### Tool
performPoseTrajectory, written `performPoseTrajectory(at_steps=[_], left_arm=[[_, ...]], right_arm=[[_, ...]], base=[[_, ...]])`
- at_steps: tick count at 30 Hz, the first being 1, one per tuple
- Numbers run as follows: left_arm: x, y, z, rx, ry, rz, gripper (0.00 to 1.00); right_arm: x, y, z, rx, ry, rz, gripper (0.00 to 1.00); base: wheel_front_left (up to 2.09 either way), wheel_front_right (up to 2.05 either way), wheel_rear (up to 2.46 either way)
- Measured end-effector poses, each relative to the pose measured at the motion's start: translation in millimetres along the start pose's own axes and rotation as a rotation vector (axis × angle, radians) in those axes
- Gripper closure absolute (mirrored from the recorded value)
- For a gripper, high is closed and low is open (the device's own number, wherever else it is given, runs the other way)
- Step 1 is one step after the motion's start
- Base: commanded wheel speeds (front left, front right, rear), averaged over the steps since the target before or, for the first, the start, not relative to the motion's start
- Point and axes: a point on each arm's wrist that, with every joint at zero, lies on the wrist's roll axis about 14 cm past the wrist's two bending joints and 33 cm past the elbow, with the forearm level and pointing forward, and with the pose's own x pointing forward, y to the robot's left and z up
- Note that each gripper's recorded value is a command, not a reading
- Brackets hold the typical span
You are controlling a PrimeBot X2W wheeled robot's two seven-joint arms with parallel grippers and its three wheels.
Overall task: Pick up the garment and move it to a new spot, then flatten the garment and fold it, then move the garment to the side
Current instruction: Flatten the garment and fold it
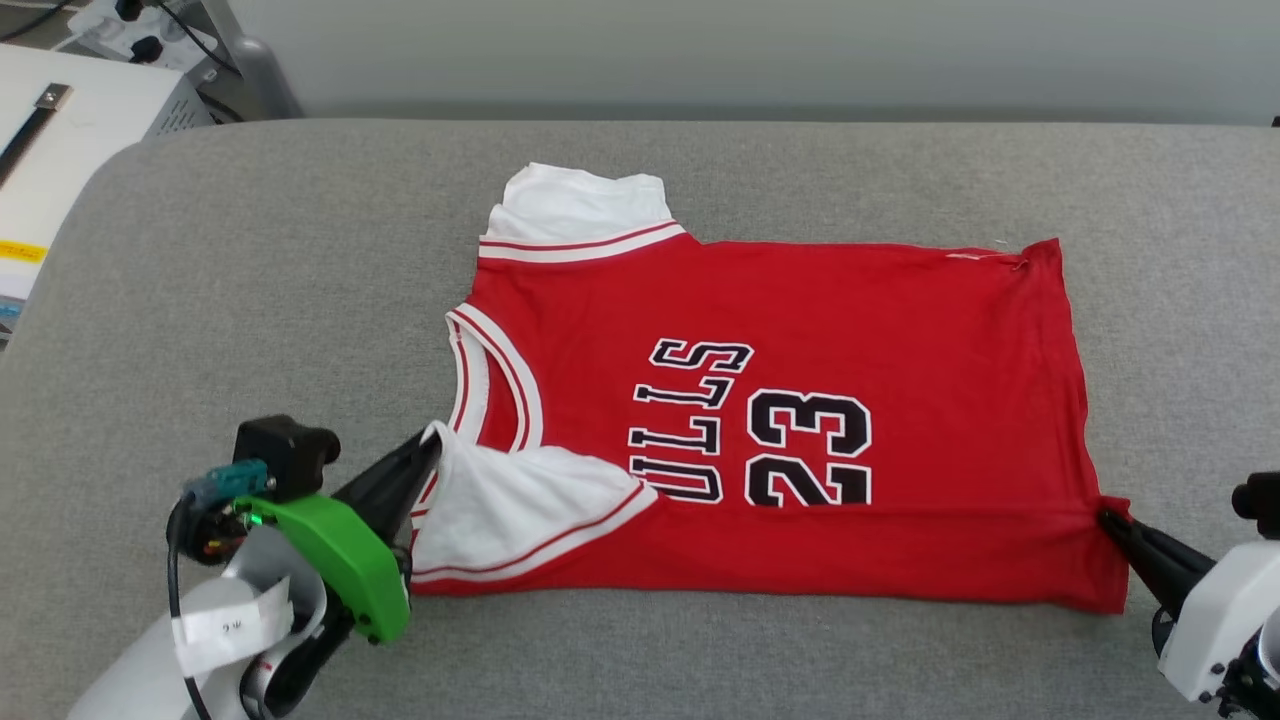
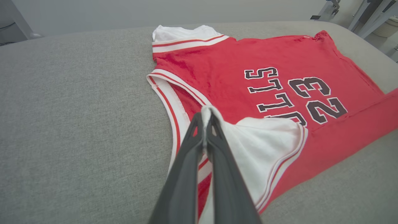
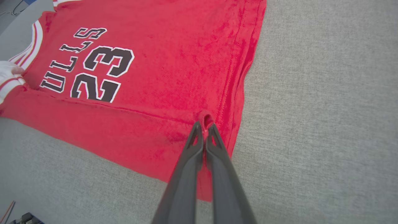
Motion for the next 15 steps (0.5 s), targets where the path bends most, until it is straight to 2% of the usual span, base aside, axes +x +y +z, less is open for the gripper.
performPoseTrajectory(at_steps=[8, 15], left_arm=[[42, 26, 7, 0.051, 0.039, 0.012, 1.0], [66, 36, -21, 0.06, 0.123, 0.009, 1.0]], right_arm=[[30, -7, 15, -0.017, 0.019, 0.0, 1.0], [55, -20, 6, -0.02, 0.084, -0.021, 1.0]], base=[[0.0, 0.0, 0.0], [0.0, 0.0, 0.0]])
